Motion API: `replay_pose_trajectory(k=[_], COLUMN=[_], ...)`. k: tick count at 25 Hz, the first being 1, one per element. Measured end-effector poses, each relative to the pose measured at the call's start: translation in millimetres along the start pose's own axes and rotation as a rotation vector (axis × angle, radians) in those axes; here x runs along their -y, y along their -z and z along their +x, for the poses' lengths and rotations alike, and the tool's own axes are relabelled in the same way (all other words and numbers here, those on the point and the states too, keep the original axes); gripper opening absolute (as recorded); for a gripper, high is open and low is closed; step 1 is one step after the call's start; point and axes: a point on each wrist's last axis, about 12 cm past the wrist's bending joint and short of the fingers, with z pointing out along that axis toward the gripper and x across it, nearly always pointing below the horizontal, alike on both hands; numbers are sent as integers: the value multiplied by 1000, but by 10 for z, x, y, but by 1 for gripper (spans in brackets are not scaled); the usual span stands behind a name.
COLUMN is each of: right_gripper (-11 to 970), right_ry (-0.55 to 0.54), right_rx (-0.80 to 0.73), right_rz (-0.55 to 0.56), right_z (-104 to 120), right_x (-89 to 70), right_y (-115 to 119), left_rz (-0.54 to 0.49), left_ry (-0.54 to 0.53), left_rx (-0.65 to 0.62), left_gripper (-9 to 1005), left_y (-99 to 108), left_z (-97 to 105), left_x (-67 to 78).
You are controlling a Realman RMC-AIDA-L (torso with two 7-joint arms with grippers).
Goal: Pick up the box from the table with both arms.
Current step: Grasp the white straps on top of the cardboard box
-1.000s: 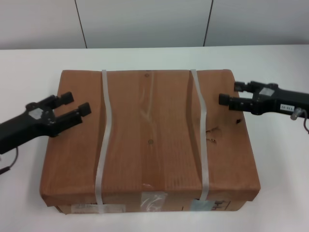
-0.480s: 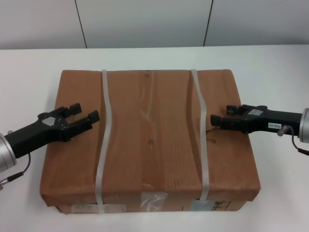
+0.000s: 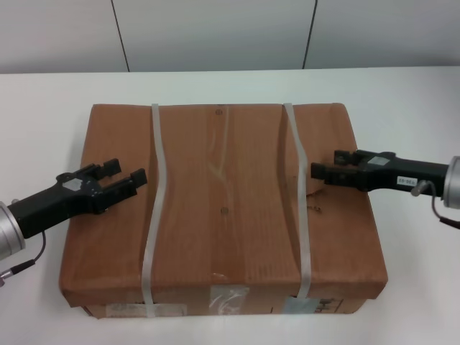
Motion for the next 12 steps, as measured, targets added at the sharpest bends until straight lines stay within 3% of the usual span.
replay_pose_trajectory(k=[12], right_gripper=[859], right_ry=[-28], right_rx=[-49], right_rz=[-29], right_z=[64], right_x=[-151], right_y=[-287], left_rz=[10], left_ry=[35], left_rx=[-66], left_gripper=[666], left_y=[-92], left_z=[3], left_x=[2])
